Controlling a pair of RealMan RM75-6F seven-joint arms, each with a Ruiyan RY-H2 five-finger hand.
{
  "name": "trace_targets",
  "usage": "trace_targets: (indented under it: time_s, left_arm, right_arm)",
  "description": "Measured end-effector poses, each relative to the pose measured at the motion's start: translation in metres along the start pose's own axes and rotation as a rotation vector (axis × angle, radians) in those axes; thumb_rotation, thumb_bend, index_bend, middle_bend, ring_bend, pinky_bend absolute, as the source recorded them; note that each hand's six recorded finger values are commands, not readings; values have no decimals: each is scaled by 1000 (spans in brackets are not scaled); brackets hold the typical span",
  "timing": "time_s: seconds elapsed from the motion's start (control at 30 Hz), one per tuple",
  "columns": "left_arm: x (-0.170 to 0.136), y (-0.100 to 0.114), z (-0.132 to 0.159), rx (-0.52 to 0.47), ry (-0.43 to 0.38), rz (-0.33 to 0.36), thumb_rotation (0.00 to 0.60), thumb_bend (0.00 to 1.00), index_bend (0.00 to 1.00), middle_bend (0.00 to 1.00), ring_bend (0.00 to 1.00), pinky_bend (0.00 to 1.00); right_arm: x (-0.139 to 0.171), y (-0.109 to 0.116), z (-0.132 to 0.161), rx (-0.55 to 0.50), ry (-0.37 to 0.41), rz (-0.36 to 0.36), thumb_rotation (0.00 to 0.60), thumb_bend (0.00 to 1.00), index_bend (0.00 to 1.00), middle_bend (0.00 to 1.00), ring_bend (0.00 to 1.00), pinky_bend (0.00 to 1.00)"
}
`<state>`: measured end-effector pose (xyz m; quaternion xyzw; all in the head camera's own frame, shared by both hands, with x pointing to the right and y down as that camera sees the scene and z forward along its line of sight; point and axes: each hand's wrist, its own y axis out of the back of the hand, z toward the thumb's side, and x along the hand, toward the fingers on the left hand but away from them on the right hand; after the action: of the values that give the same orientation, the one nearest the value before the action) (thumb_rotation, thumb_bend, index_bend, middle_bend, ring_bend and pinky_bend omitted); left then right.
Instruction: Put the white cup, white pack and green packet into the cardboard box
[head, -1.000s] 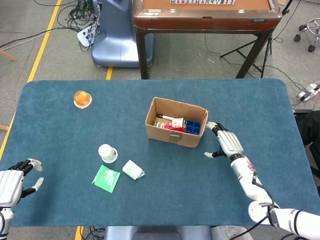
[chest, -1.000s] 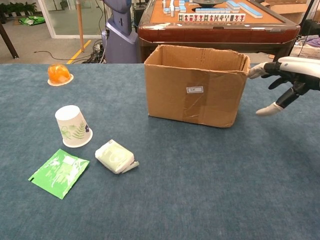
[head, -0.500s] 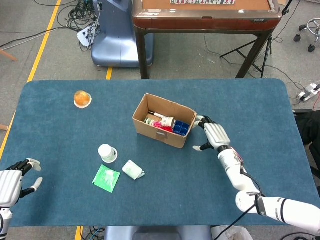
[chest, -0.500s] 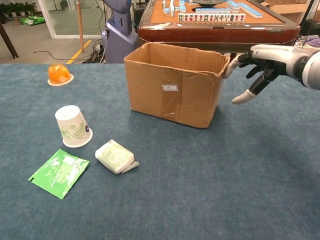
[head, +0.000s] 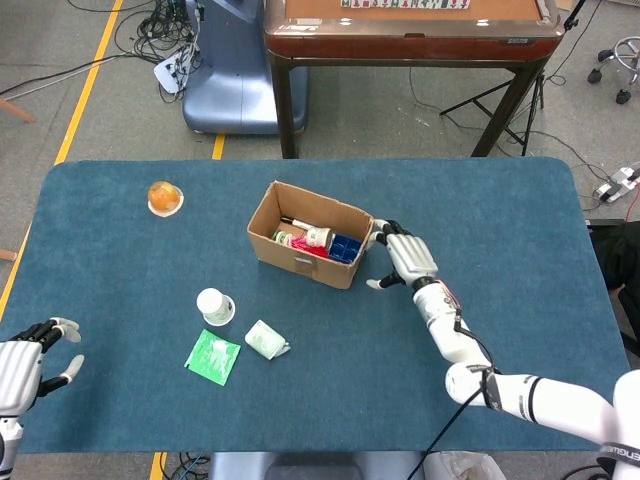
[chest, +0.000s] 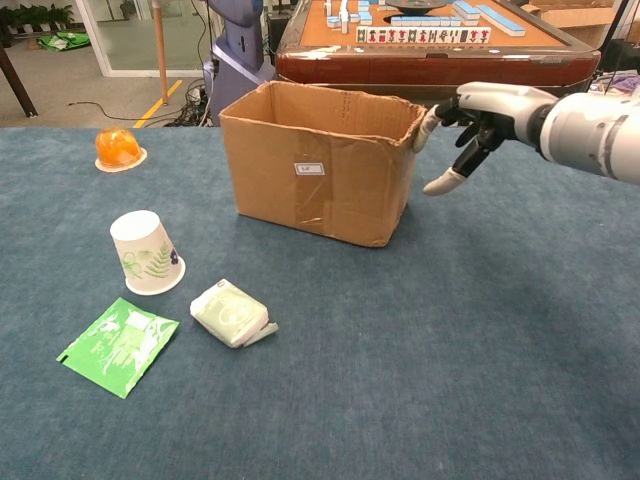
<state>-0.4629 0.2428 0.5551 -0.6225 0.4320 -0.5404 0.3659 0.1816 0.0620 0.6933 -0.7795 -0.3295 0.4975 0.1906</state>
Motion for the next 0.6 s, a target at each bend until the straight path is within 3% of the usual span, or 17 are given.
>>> trace_targets:
  time_s: [0.6]
  left_arm:
    - [-2,6,-3,-13,7,14,600,246,505,410,433,583]
  right_arm:
    - [-25,-13,46,7,47,8,600,61,132,91,36,169]
